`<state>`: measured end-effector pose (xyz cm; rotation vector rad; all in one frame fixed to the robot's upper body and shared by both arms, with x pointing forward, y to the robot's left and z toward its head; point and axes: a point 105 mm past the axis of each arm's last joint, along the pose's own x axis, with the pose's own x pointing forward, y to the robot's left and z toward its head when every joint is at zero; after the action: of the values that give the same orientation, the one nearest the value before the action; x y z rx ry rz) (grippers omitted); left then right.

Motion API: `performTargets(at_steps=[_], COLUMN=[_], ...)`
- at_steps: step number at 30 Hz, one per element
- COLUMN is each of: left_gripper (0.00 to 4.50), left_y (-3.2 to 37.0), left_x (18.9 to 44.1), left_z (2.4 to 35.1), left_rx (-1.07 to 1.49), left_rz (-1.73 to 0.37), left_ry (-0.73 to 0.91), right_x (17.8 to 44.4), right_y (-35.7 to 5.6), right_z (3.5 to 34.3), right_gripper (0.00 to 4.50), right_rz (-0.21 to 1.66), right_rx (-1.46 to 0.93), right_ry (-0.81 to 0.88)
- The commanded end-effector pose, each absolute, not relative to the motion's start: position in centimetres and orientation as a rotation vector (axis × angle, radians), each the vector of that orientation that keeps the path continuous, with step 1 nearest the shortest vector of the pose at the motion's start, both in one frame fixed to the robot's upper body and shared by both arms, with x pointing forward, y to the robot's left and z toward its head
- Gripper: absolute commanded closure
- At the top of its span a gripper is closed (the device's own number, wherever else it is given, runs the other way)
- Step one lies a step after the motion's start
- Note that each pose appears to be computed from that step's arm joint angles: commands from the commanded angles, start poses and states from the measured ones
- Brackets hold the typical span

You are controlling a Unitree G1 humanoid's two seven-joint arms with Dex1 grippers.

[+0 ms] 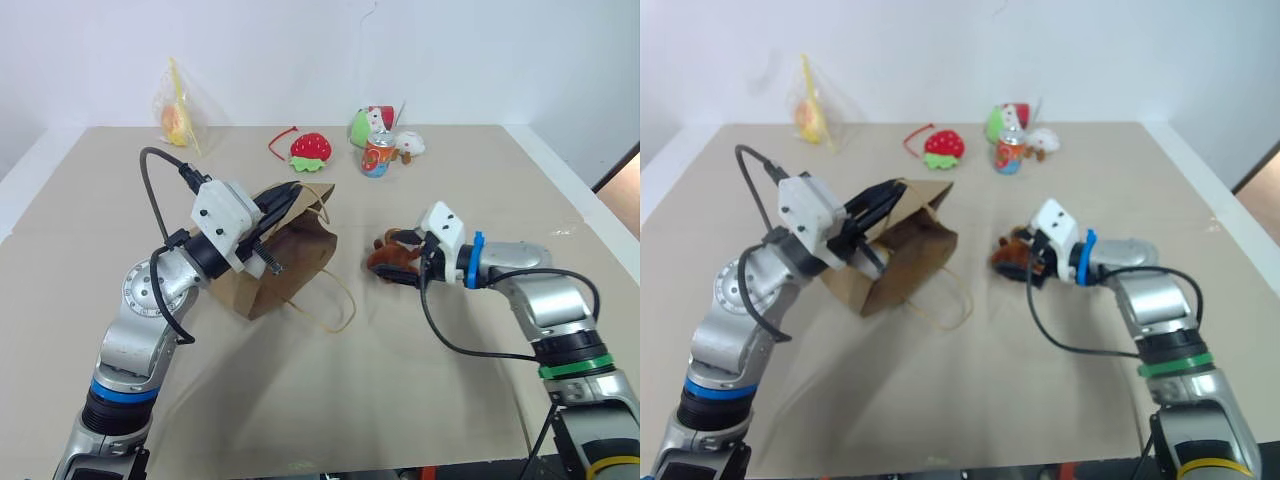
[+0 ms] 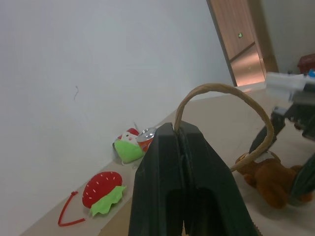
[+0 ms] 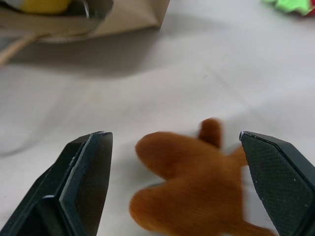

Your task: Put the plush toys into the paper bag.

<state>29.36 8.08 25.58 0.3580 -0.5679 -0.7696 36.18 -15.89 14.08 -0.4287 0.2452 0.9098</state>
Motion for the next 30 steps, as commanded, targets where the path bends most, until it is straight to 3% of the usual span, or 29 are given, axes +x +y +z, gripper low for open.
performTargets(at_steps=[1,2,5,9,11,14,18,22,30], left_gripper=[4.50,4.50,4.50,4.50,4.50,4.50,4.50,4.50,4.50], left_y=[7.8,7.8,7.9,8.0,8.0,8.0,8.0,8.0,8.0], left_x=[28.7,28.7,28.7,28.7,28.8,28.7,28.6,28.5,28.7], left_z=[26.7,26.7,26.7,26.6,26.6,26.6,26.6,26.5,26.5], left_rx=[0.374,0.375,0.378,0.380,0.379,0.378,0.377,0.379,0.389], left_rz=[-0.773,-0.772,-0.772,-0.769,-0.768,-0.770,-0.774,-0.780,-0.783], left_ry=[-0.620,-0.620,-0.619,-0.615,-0.613,-0.613,-0.616,-0.615,-0.618], right_x=[37.2,37.3,37.5,36.9,36.6,36.5,36.1,33.5,27.8], right_y=[-17.0,-17.2,-17.6,-17.2,-17.0,-17.1,-16.6,-14.8,-9.1], right_z=[13.3,13.0,12.0,11.1,11.1,11.4,15.0,19.7,23.5], right_gripper=[0.03,0.03,0.85,2.87,3.31,4.36,4.40,4.40,4.40], right_rz=[0.840,0.828,0.819,0.863,0.882,0.889,0.915,1.098,1.414], right_rx=[-0.532,-0.546,-0.647,-0.698,-0.722,-0.745,-0.645,-0.475,-0.313], right_ry=[0.235,0.239,0.248,0.241,0.238,0.227,0.136,0.065,0.041])
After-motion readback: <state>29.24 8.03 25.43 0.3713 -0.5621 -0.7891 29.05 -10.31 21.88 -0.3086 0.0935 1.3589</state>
